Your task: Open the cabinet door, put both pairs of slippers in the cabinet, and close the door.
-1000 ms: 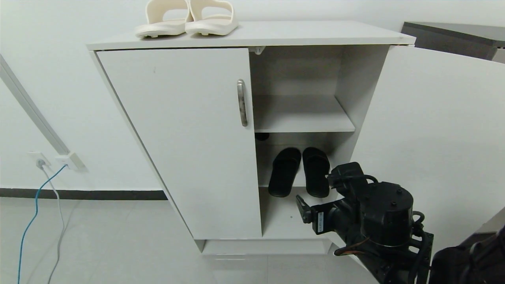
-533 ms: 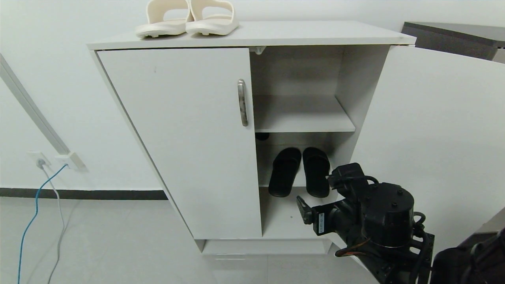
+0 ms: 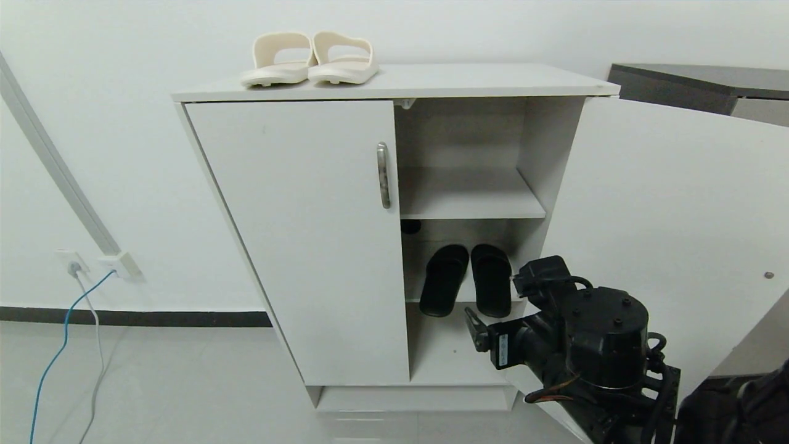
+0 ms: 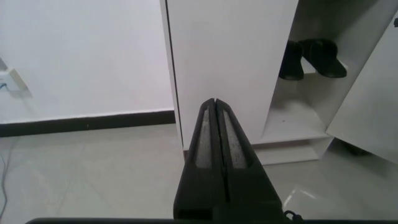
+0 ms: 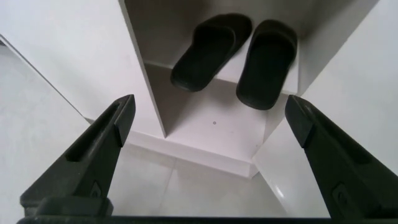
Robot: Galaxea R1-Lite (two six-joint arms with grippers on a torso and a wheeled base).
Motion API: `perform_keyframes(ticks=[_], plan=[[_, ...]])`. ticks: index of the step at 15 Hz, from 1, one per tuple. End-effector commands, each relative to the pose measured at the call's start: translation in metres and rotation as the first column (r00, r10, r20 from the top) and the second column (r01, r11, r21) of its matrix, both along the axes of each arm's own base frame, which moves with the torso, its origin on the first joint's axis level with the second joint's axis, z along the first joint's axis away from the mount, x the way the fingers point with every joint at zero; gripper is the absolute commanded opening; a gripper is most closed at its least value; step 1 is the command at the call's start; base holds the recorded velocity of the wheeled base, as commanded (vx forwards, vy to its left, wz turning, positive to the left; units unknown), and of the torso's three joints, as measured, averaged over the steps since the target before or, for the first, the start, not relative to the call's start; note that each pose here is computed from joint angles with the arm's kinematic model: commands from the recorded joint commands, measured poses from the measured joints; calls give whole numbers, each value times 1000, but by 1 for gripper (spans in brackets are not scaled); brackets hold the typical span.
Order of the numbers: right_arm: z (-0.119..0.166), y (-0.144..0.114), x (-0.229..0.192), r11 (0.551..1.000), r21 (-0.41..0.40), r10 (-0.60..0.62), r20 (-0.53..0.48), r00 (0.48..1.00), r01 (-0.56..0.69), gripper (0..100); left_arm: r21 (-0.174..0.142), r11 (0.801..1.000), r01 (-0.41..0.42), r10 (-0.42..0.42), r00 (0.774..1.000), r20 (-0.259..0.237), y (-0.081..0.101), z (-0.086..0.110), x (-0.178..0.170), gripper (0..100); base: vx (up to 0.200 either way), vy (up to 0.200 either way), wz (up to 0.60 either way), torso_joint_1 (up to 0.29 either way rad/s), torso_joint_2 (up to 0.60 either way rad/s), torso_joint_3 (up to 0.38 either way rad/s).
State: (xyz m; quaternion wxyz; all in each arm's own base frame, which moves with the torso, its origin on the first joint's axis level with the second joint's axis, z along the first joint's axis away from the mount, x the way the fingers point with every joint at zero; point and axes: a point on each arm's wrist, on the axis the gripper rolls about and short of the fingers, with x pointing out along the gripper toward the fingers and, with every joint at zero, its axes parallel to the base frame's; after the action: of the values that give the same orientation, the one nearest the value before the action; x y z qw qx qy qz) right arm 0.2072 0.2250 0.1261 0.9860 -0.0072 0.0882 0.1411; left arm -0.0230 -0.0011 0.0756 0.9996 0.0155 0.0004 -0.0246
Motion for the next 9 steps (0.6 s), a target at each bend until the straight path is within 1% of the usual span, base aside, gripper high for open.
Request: perform_keyframes(ticks=[1, 3, 9], plan=[[-1, 0, 0, 1000, -3, 1, -3, 1000, -1, 100, -2, 1000, 0, 0, 1000, -2, 0, 0, 0, 0, 0, 0, 0, 7, -7, 207], [-4, 1, 1, 1000, -9, 0, -9, 1000, 0, 100, -3, 1000, 0, 0, 1000, -2, 0, 0, 0, 0, 0, 0, 0, 5, -7, 178], [-4, 0, 0, 1000, -9, 0, -9, 1000, 0, 100, -5, 1000, 0, 0, 1000, -2, 0, 0, 0, 0, 0, 0, 0, 2, 9, 25]])
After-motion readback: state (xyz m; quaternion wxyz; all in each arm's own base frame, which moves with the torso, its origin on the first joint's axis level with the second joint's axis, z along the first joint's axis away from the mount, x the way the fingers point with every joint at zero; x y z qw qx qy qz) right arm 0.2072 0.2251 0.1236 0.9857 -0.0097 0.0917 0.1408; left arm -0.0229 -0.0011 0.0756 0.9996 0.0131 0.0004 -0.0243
